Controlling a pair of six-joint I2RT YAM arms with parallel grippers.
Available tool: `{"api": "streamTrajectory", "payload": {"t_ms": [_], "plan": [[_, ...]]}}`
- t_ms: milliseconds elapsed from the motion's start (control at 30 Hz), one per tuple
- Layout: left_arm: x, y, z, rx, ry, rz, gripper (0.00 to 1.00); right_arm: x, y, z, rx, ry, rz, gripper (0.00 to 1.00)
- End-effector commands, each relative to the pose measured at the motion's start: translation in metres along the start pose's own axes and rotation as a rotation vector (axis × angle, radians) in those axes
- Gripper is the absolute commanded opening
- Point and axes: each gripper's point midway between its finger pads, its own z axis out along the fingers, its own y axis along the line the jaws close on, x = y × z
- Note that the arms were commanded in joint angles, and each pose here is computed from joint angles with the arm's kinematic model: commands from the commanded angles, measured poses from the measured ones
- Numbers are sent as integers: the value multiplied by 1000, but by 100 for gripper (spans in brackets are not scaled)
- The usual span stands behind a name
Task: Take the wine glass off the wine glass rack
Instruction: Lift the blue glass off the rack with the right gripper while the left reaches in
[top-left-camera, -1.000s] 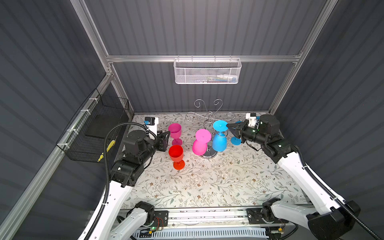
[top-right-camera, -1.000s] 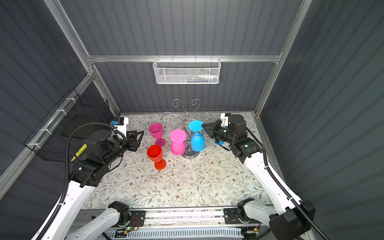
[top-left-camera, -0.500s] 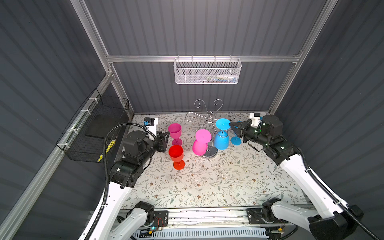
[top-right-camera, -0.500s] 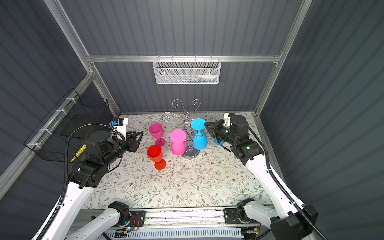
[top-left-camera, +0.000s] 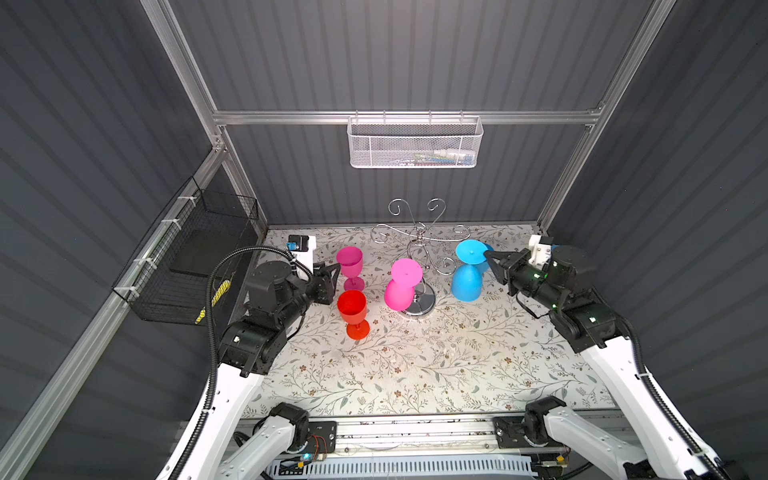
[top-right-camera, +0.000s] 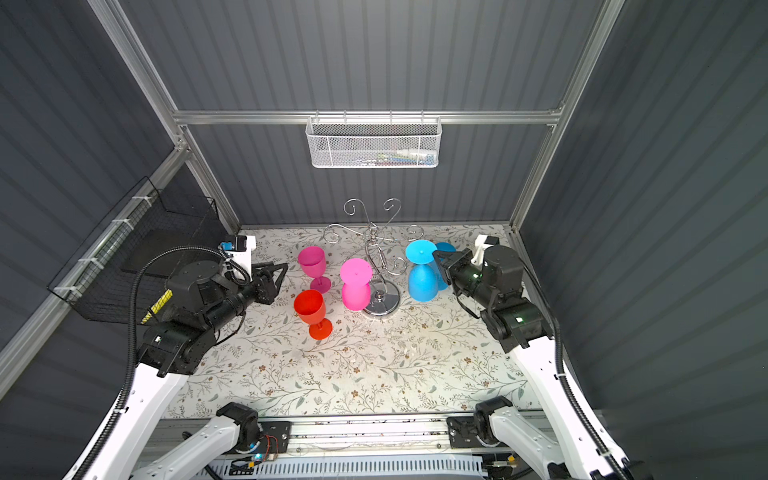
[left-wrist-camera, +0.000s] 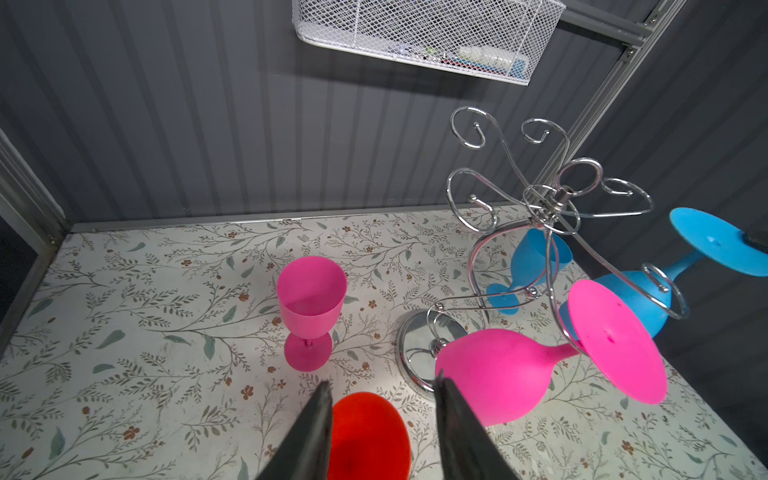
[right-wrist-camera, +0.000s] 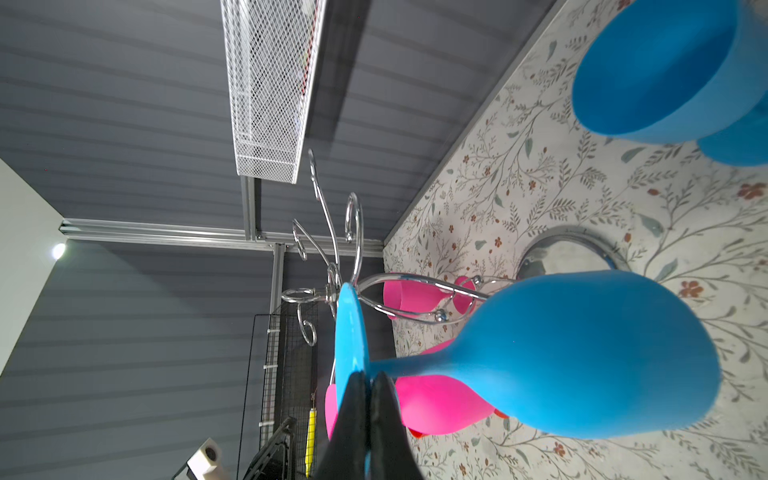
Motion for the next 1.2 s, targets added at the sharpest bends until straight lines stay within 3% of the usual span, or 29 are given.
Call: {"api": "streamTrajectory", "payload": {"t_ms": [0, 133, 300, 433, 633, 1000, 1167], "plan": [[-28, -19, -3, 98, -58, -91, 43, -14, 9, -22, -9, -72, -125, 0], [-55, -45, 3, 249, -101, -247, 50, -26, 43, -50, -72, -149, -328, 0], [-92, -87, 6, 542, -152, -405, 63, -27, 87, -73, -193, -200, -588, 0], [-96, -97, 21, 599, -91, -452, 69, -6, 124, -86, -371, -160, -794, 0], [-108, -127, 36, 877, -21, -593, 76, 26, 152, -96, -601, -87, -1037, 0], [-89, -208, 39, 1107, 134, -529, 84, 73, 156, -101, -899, -49, -1362, 0], [-95, -224, 33, 1254, 102, -587, 84, 98, 148, -105, -995, -30, -1509, 0]]}}
